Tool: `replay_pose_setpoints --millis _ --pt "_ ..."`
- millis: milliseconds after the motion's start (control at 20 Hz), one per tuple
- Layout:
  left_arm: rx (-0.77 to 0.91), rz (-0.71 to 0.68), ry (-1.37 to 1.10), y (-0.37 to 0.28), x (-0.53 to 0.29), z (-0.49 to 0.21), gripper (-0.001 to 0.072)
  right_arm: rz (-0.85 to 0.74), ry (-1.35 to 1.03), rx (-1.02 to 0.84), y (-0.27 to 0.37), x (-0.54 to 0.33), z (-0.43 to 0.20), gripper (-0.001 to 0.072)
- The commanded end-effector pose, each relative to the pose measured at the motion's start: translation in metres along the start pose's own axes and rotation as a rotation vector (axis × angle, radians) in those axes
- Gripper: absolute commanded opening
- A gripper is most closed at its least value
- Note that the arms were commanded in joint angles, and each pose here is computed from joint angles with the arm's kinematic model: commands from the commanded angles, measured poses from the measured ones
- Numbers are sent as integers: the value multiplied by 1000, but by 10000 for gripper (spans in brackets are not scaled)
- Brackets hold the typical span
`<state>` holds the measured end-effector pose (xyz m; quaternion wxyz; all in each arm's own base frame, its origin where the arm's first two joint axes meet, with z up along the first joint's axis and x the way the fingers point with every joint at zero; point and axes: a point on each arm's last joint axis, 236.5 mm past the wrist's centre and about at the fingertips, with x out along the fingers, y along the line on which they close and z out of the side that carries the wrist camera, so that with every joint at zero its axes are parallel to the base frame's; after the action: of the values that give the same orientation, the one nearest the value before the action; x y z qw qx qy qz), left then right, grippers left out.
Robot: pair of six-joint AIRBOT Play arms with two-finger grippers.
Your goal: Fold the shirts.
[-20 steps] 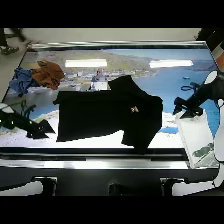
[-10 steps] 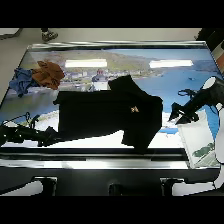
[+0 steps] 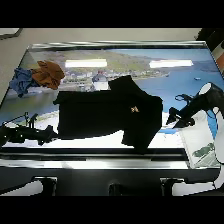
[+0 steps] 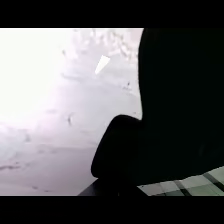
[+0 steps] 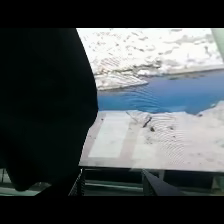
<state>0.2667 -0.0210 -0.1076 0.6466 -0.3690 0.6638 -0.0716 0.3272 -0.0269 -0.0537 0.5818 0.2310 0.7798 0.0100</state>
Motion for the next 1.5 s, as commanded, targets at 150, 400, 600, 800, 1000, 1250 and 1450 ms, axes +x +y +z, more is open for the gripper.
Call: replay_pose_setpoints --millis 150,400,600,800,1000,1250,1450 --pt "13 -25 40 -6 -1 -10 34 100 -113 36 13 31 30 436" --pt "15 -26 40 -7 -2 -10 34 124 -81 21 33 62 40 402" --pt "102 -20 -65 -25 -29 16 32 119 -199 -55 51 34 62 45" --pt "425 -82 -612 -161 -204 90 32 74 -717 -320 105 -155 78 45" --pt "840 -83 -1418 -338 -478 -7 33 60 -1698 -537 178 -472 -77 46" --pt "1043 -139 -1818 -400 -570 -188 33 99 -2237 -618 181 -566 -326 46" --pt "965 -96 -1887 -386 -581 -212 32 32 -2253 -504 151 -558 -359 46"
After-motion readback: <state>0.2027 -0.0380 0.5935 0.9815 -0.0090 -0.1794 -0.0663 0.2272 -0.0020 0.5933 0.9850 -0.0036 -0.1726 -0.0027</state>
